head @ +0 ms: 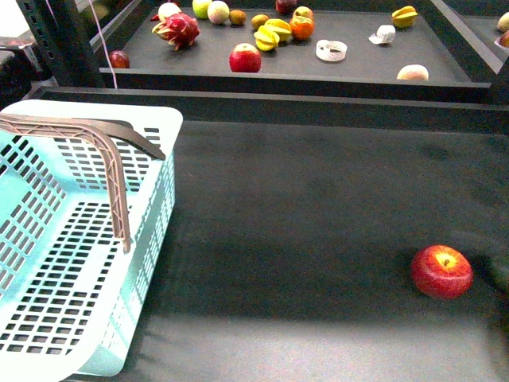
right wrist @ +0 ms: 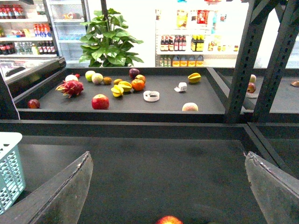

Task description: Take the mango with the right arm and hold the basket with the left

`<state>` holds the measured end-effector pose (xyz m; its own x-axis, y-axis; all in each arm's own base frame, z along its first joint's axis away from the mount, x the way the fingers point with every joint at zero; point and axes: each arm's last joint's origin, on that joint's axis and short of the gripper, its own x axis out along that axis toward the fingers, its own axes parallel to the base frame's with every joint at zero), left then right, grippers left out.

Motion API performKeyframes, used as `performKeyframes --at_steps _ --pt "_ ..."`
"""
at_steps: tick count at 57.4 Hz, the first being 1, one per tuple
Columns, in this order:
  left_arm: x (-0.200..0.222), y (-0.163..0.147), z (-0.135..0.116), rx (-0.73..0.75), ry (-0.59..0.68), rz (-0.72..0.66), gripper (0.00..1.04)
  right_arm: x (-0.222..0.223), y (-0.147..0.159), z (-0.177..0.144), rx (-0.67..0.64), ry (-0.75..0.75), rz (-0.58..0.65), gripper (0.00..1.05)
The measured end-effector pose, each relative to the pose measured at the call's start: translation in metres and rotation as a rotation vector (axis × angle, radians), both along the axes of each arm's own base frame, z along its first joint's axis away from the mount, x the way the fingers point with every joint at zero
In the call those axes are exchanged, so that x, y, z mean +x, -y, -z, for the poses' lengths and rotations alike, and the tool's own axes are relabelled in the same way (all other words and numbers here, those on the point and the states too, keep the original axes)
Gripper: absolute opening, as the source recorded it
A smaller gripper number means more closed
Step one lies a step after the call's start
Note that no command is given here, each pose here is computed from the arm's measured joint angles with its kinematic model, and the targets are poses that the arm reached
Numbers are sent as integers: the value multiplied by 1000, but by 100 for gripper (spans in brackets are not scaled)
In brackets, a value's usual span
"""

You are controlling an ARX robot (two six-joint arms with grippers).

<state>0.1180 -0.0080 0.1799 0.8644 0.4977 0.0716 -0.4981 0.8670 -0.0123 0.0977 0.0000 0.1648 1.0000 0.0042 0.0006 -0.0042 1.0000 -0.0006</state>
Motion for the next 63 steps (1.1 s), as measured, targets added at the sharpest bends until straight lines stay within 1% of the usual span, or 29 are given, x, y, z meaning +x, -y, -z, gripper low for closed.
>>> performKeyframes --at_steps 6,12,18,24,29,40,51,63 --pt "22 6 7 -52 -66 43 99 0 0 0 0 0 0 97" --pt "54 12 8 -146 -111 73 99 0 0 0 0 0 0 97" --pt "83 15 17 -268 -178 104 99 0 0 0 0 0 0 97" --pt "115 14 33 -459 -230 101 99 0 0 0 0 0 0 97" --pt "137 11 44 -590 -232 79 99 0 0 0 0 0 0 97" --pt "173 11 62 -759 -242 79 99 0 0 0 0 0 0 97" --pt "198 10 71 -857 -226 73 99 0 0 0 0 0 0 97" --pt "211 3 77 -932 -191 48 99 0 0 0 0 0 0 97"
